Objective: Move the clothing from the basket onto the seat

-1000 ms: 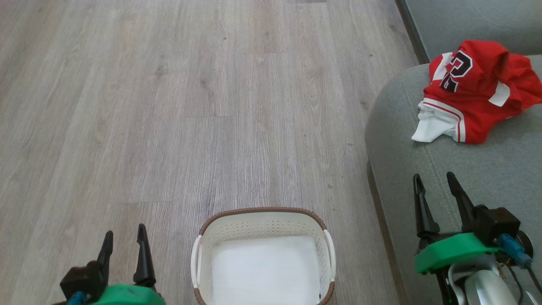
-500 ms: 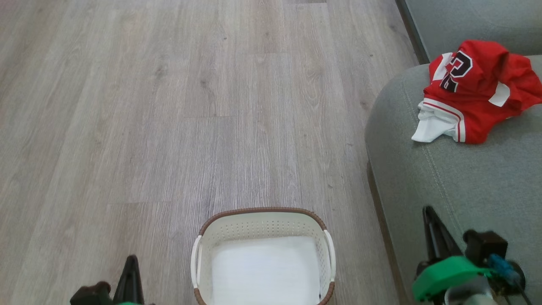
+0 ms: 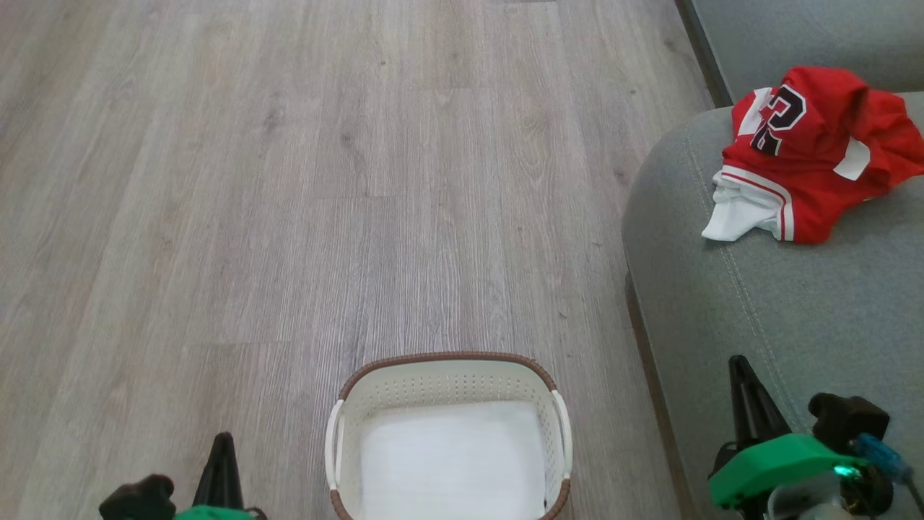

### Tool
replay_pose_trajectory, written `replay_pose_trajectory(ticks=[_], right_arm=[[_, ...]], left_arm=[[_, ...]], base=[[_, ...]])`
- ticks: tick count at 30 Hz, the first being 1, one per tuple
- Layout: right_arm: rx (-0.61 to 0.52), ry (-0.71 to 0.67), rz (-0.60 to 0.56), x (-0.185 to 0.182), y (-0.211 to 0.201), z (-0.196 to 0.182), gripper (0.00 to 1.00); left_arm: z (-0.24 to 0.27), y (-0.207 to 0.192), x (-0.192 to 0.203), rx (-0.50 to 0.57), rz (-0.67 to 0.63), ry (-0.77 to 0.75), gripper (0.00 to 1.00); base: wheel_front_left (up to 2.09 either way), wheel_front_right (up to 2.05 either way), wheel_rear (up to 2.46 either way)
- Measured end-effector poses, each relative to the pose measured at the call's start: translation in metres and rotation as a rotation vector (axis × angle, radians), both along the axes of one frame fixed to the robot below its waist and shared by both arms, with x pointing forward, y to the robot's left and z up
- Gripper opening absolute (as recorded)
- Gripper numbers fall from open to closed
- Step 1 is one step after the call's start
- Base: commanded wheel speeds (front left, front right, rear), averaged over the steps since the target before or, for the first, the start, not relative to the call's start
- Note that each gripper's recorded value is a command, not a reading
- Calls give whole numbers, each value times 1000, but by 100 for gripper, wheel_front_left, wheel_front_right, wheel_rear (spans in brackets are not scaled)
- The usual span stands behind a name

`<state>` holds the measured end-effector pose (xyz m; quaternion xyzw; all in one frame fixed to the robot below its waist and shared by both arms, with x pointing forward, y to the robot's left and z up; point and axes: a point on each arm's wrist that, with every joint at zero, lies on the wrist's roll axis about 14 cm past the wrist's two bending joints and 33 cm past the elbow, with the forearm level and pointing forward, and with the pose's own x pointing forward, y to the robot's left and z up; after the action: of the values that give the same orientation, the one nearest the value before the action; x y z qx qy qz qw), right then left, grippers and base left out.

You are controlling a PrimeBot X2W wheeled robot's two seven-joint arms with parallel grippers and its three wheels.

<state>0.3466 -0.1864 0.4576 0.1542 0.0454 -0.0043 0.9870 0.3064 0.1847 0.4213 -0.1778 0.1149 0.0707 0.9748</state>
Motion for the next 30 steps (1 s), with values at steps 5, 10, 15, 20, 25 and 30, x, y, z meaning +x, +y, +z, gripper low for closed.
replay_pose_trajectory(ticks=[5,10,15,20,25,30], right_arm=[[45,9,-14,0,-2,-1,0],[100,18,-32,0,-5,-2,0],[155,23,-49,1,-7,-3,0],[211,24,-63,3,-9,-1,0],[267,27,-74,6,-10,0,0],[324,32,-88,6,-12,-1,0]], left_arm=[[-1,1,1,-44,13,10,0],[-1,3,3,-96,30,12,0],[0,3,7,-151,39,11,0],[-1,3,8,-204,50,20,0],[2,3,13,-260,57,8,0],[2,5,15,-314,75,12,0]], base=[[0,0,0],[0,0,0],[0,0,0],[0,0,0],[0,0,0],[0,0,0]])
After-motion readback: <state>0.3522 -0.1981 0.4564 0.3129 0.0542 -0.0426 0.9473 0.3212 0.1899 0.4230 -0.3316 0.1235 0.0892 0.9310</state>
